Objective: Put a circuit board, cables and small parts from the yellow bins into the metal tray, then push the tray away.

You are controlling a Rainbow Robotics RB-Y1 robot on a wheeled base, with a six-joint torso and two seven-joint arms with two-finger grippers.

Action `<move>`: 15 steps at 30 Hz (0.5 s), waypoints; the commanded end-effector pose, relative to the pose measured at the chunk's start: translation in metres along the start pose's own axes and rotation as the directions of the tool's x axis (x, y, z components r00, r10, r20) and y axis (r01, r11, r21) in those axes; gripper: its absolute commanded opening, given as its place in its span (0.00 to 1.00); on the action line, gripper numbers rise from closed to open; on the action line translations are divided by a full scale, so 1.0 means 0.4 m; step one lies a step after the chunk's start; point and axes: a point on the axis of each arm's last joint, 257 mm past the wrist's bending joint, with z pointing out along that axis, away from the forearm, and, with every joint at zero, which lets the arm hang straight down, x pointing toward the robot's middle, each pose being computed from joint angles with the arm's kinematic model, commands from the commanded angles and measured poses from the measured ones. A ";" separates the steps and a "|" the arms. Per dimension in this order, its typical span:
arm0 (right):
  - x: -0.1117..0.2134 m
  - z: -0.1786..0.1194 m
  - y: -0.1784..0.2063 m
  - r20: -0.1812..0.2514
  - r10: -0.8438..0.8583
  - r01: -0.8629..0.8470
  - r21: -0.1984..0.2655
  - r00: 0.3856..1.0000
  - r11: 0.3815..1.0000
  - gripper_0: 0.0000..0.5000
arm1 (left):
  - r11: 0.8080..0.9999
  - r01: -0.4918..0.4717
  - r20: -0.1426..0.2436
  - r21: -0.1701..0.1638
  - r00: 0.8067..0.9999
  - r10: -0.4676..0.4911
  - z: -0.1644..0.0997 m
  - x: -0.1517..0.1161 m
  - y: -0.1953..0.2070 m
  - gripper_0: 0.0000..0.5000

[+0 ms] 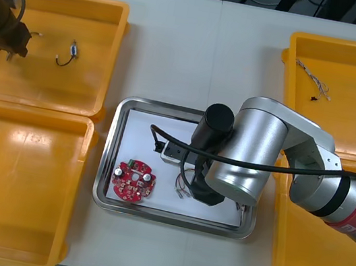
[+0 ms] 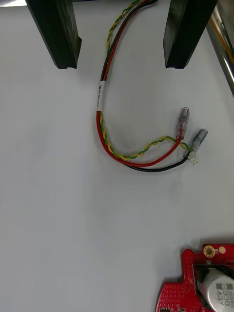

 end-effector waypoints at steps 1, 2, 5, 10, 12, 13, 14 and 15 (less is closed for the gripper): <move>-0.027 -0.054 0.004 0.033 0.013 -0.012 -0.008 0.999 1.000 1.00 | 0.999 -0.033 0.059 -0.009 0.998 0.033 -0.039 -0.075 -0.021 1.00; -0.027 -0.068 -0.002 0.032 0.014 -0.014 -0.003 0.999 1.000 1.00 | 0.999 -0.032 0.057 -0.009 0.998 0.033 -0.032 -0.073 -0.021 1.00; -0.025 -0.105 -0.019 0.032 0.021 -0.022 0.013 0.999 1.000 1.00 | 1.000 -0.030 0.065 -0.007 0.997 0.030 -0.021 -0.080 -0.021 1.00; -0.010 -0.170 -0.050 0.029 0.054 -0.056 0.037 0.998 0.998 1.00 | 0.999 -0.035 0.083 -0.014 0.996 0.036 -0.003 -0.089 -0.020 1.00; -0.002 -0.197 -0.064 0.027 0.069 -0.071 0.048 0.997 0.996 1.00 | 0.999 -0.039 0.094 -0.019 0.995 0.041 -0.001 -0.096 -0.018 1.00; 0.006 -0.214 -0.076 0.020 0.079 -0.080 0.057 0.997 0.995 1.00 | 0.999 -0.044 0.097 -0.022 0.994 0.045 0.001 -0.097 -0.018 1.00; 0.011 -0.230 -0.085 0.019 0.089 -0.090 0.061 0.996 0.994 1.00 | 0.999 -0.048 0.106 -0.025 0.993 0.051 -0.001 -0.104 -0.019 1.00; 0.001 -0.248 -0.100 0.040 0.099 -0.102 0.072 0.994 0.992 1.00 | 0.998 -0.051 0.111 -0.027 0.992 0.054 -0.002 -0.108 -0.018 1.00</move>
